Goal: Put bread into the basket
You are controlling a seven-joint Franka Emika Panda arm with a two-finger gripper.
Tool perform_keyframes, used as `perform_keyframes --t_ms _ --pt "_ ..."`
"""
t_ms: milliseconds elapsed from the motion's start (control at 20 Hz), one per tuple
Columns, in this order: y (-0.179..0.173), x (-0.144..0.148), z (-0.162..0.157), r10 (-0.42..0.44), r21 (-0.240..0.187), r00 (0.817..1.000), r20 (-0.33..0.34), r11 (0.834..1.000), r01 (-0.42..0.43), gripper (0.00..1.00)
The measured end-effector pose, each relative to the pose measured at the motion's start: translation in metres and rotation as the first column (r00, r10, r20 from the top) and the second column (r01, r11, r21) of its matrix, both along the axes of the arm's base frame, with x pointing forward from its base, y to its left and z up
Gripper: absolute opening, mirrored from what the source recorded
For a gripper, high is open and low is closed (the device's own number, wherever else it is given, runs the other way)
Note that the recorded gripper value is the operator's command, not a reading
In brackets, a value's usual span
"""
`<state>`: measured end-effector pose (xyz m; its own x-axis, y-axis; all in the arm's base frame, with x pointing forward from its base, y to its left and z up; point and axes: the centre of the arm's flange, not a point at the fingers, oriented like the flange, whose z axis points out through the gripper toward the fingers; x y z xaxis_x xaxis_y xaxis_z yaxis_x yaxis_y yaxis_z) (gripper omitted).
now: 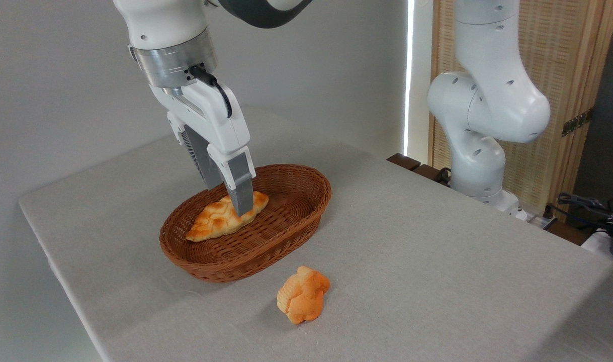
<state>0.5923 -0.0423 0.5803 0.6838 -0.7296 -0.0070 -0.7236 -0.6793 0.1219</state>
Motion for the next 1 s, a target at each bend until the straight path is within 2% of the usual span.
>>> perform_keyframes --t_ms 850,1000 --pt "-0.004 -0.001 -0.004 -0.003 0.01 1.0 -0.004 1.0 0.003 1.0" --pt "-0.003 -0.011 -0.008 -0.001 0.008 1.0 0.021 1.0 0.001 1.0"
